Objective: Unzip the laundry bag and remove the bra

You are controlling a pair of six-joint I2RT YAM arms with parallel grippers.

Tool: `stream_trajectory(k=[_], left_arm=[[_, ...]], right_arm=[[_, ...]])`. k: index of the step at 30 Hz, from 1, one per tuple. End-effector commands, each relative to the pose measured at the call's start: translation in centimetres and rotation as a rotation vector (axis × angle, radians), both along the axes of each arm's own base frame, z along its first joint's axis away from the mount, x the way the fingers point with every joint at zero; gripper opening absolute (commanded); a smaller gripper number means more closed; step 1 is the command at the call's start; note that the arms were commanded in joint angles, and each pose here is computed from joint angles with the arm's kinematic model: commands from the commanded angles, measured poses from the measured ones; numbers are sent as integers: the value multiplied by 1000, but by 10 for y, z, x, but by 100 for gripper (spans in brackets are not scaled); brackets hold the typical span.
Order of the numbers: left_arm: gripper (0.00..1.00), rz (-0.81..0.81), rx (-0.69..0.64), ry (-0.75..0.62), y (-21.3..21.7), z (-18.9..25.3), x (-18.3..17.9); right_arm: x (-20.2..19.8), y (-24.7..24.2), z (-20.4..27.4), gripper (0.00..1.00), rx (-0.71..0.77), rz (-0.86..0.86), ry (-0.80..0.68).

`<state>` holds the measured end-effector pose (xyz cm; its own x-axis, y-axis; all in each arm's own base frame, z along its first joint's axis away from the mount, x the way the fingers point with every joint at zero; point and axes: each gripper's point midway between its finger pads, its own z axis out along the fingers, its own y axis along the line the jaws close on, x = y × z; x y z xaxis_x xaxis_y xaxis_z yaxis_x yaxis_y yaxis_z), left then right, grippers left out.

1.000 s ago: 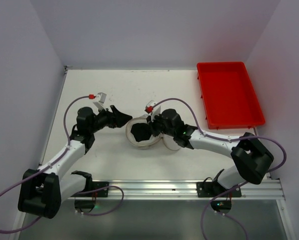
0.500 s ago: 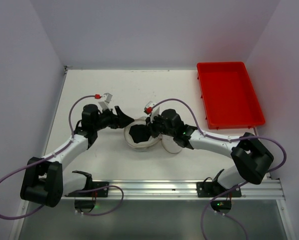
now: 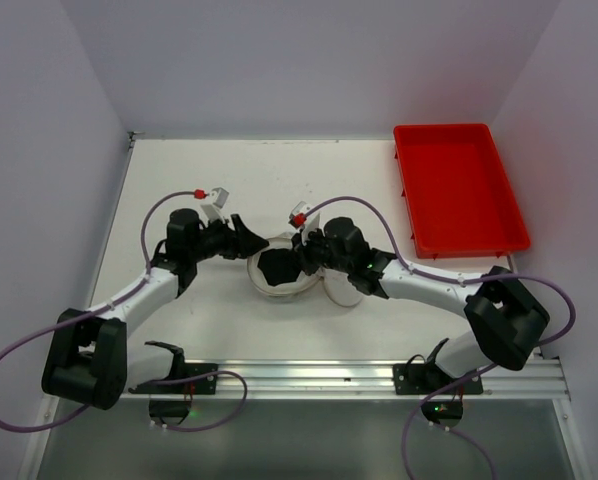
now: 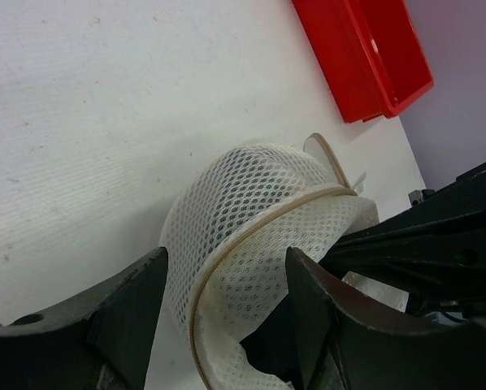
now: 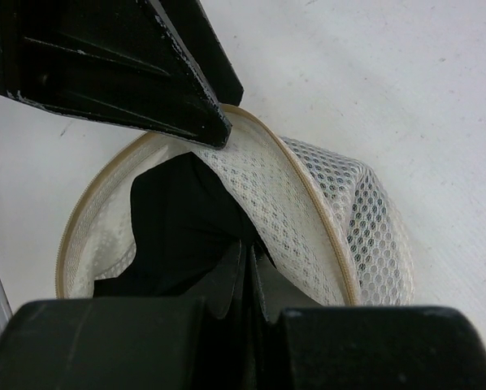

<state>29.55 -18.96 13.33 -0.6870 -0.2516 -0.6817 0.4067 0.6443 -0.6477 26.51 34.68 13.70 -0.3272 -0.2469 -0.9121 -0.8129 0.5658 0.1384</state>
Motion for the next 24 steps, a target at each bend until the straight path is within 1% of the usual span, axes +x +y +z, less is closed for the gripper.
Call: stream_trajectory(k=[1,2,3,5,6,8,9,19,22,24], left_arm=[[63,-38,-19,-49,-6,8,0],[58,-44,-28,-54,-8,10,0],[47,-49,-33,-53,-9,9,0],[33,-58,-52,-43,-11,9,0],[21,-61,-56,-39,-12,8,0],[9,-60,-70,-29,-13,7,0],[0,-58,-70,-26,-13,6,1],[0,74,-3,13,3,-4,17],[0,133,25,18,10,-7,23],[0,139,32,20,11,-6,25]], right_arm=[[6,9,43,0,104,16,-76],[5,9,43,0,105,23,-74],[4,9,42,0,105,26,-72],[3,10,43,0,108,32,-74],[3,10,44,0,110,34,-76],[3,9,45,0,111,33,-78],[3,8,47,0,113,33,-83],[-5,5,63,0,159,55,-106],[-8,3,72,0,193,67,-116],[-11,1,76,0,220,75,-116]])
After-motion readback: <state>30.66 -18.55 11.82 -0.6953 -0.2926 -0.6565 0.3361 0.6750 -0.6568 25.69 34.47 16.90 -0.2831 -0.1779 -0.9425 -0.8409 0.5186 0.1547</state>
